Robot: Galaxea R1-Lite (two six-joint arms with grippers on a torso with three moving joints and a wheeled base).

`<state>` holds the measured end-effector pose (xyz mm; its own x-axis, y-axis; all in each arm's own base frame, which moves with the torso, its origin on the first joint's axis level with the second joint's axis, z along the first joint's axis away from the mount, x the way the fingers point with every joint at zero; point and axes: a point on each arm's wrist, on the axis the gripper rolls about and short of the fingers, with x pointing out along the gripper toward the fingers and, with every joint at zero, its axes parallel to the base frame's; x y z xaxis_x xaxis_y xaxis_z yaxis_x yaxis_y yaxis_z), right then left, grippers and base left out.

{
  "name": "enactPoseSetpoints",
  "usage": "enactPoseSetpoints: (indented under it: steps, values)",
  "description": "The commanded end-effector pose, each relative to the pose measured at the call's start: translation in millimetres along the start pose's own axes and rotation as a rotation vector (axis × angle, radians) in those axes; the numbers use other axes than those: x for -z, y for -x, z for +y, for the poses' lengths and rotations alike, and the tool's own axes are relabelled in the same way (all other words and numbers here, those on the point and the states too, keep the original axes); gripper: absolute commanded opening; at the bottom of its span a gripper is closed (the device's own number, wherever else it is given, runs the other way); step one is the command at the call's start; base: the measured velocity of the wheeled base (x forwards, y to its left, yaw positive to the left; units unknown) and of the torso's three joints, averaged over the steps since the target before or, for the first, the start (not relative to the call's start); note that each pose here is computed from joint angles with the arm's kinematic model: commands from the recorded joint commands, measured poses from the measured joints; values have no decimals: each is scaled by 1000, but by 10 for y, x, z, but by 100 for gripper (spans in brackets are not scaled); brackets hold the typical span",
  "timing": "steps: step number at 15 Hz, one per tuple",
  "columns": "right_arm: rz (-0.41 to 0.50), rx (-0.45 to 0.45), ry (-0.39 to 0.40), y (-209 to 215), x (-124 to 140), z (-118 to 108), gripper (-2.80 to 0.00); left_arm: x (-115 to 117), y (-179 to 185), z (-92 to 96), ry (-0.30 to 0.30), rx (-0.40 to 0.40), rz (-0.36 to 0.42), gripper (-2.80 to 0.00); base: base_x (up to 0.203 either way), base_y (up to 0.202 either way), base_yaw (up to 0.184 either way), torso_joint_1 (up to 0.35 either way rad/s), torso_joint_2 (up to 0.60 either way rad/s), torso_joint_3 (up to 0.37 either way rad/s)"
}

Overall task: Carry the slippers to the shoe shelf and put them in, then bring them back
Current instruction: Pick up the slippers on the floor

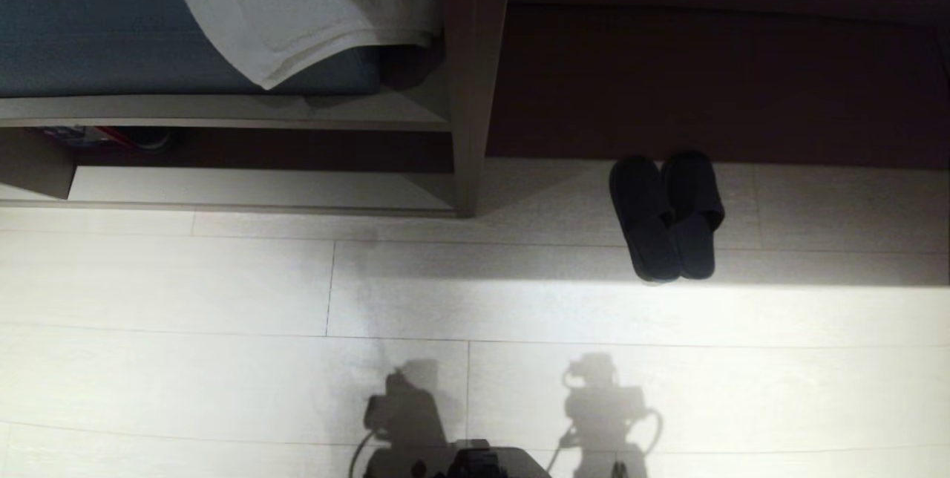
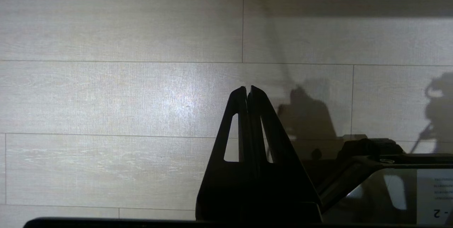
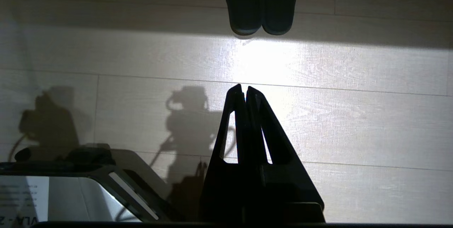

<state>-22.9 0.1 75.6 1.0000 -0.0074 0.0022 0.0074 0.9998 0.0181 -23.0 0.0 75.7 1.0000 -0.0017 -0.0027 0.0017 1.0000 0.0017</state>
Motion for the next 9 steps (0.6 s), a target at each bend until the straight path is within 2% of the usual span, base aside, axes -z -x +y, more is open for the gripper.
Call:
enactPoseSetpoints:
  steps: [1,9]
  values:
    - [1,0,0,-1,0,0,-280,0,0,0,0,0,0,-280,0,0,0,-2,1,-205]
    - [1,0,0,-1,0,0,-280,0,0,0,2,0,0,-280,0,0,0,1,1,-198]
